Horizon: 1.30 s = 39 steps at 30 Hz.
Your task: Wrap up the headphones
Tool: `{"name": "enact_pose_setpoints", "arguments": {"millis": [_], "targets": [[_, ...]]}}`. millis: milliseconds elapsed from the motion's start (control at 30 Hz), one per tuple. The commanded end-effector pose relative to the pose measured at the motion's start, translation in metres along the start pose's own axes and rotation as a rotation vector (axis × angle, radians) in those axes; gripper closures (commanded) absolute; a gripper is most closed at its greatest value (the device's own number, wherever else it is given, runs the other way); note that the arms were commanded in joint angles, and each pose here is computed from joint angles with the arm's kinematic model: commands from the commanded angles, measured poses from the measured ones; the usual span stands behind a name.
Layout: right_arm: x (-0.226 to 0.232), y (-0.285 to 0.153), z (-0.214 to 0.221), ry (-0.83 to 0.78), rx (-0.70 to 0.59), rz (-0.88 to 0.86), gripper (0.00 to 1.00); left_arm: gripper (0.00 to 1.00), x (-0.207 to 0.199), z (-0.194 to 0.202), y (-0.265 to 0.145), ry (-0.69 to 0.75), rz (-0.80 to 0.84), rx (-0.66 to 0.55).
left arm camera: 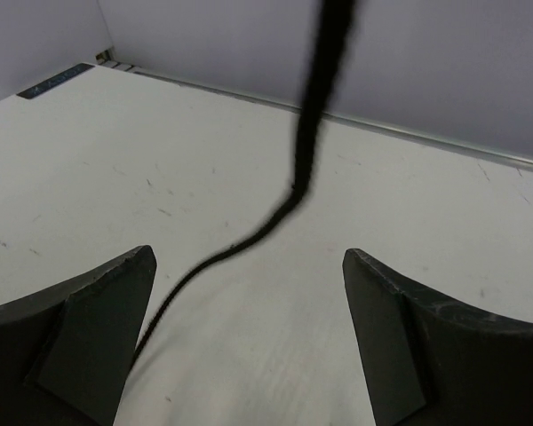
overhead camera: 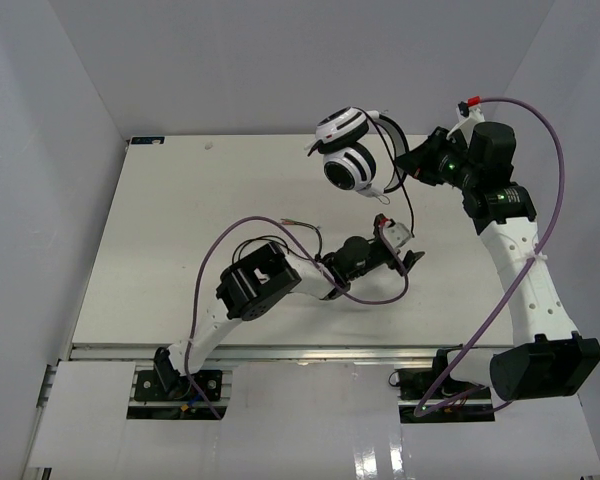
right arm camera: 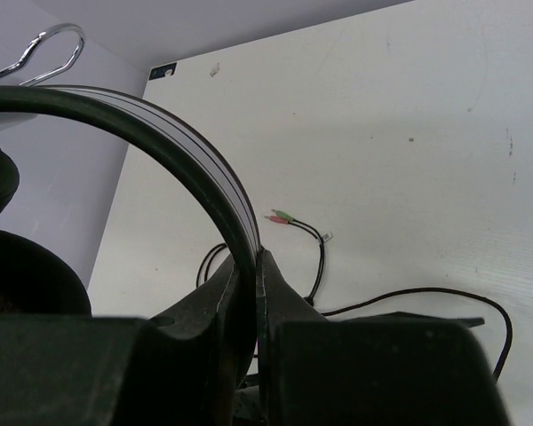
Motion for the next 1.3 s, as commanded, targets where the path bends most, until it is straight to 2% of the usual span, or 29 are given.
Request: {"name": "enact_pose_setpoints", "arguments": {"millis": [0, 100, 233, 400, 467, 633, 800, 900, 1033, 1167, 1267], "targets": [[0.019, -0.015, -0.015, -0.009, -0.096, -0.098, 0.92, 0.04, 0.016, -0.036, 0.027, 0.01, -0.028, -0.093], [0.019, -0.016, -0.012, -0.008, -0.093, -0.101, 0.92, 0.11, 0.019, -0.044, 0.037, -0.003, 0.004, -0.116], [0.018, -0.016, -0.01, -0.006, -0.088, -0.101, 0.92, 0.37, 0.011, -0.043, 0.037, -0.033, 0.102, -0.122], [0.017, -0.017, -0.011, -0.016, -0.095, -0.091, 0.92, 0.87, 0.001, -0.035, 0.007, -0.147, 0.173, -0.112], [0.015, -0.017, -0.011, -0.017, -0.097, -0.086, 0.92, 1.0, -0.001, -0.033, -0.011, -0.174, 0.181, -0.115], [0.007, -0.018, -0.013, -0.058, -0.114, -0.016, 0.92, 1.0, -0.011, -0.043, -0.067, -0.19, 0.206, -0.13], [-0.012, -0.008, -0.009, -0.101, -0.111, 0.114, 0.92, 1.0, -0.035, -0.064, -0.108, -0.168, 0.326, -0.058], [-0.022, 0.002, -0.004, -0.094, -0.092, 0.154, 0.92, 1.0, -0.053, -0.078, -0.121, -0.142, 0.408, -0.02], [-0.03, 0.011, -0.003, -0.105, -0.082, 0.194, 0.92, 1.0, -0.073, -0.072, -0.126, -0.111, 0.491, 0.09], [-0.036, 0.017, -0.002, -0.122, -0.072, 0.22, 0.92, 1.0, -0.083, -0.081, -0.123, -0.107, 0.546, 0.079], [-0.038, 0.016, -0.003, -0.129, -0.075, 0.234, 0.92, 1.0, -0.081, -0.083, -0.129, -0.094, 0.527, 0.064]]}}
Point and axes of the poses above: each gripper's point midway between its finger pads, its own y axis out along the fingers, its own x axis along the line the jaws close on, z = x × y, the point moved 10 cm from there along -y, back along the fingers, and after that the axes turned 15 degrees about -y, right-handed, at the moved point
